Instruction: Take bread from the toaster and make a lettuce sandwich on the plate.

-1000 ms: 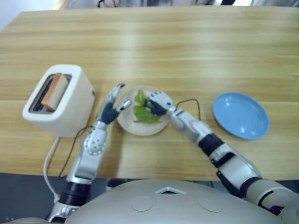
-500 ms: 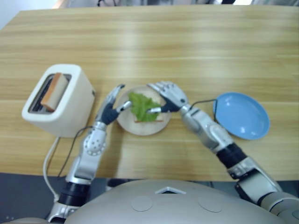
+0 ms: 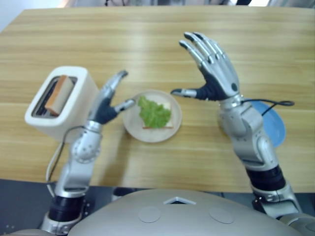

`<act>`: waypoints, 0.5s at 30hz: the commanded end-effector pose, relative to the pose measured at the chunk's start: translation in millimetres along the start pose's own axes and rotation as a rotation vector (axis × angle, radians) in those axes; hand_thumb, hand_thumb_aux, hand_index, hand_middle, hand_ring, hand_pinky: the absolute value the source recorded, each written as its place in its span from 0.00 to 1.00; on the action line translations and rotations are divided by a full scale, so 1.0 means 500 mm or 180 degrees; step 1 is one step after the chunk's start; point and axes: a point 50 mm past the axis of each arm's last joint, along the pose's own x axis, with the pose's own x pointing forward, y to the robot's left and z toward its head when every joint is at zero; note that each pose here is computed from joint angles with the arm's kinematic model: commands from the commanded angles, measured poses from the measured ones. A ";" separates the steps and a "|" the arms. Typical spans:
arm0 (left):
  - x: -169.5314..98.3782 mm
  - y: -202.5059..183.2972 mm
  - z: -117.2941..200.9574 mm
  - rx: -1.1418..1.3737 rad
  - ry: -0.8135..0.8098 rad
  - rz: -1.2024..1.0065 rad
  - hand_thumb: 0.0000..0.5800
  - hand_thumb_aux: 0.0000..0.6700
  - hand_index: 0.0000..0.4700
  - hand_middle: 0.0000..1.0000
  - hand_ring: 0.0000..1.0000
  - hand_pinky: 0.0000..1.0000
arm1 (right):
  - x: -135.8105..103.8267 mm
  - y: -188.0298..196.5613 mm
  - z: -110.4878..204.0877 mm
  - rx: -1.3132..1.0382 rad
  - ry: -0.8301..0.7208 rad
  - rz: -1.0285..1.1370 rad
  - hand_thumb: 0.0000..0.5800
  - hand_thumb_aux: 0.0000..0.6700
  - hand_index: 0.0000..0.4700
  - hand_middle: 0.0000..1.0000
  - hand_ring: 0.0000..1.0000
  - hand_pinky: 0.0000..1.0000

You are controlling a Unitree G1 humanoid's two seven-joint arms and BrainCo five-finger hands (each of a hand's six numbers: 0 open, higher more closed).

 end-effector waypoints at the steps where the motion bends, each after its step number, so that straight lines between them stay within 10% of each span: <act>1: 0.002 0.135 0.044 0.0551 -0.0114 0.0241 0.00 0.00 0.00 0.00 0.00 0.00 | -0.030 0.052 -0.017 0.0178 0.0279 0.0270 0.00 0.00 0.00 0.00 0.00 0.00; 15: -0.079 0.268 -0.154 0.2876 0.1679 -0.0833 0.00 0.00 0.00 0.00 0.00 0.00 | -0.106 0.125 -0.031 0.0359 0.0709 0.0559 0.00 0.00 0.00 0.00 0.00 0.00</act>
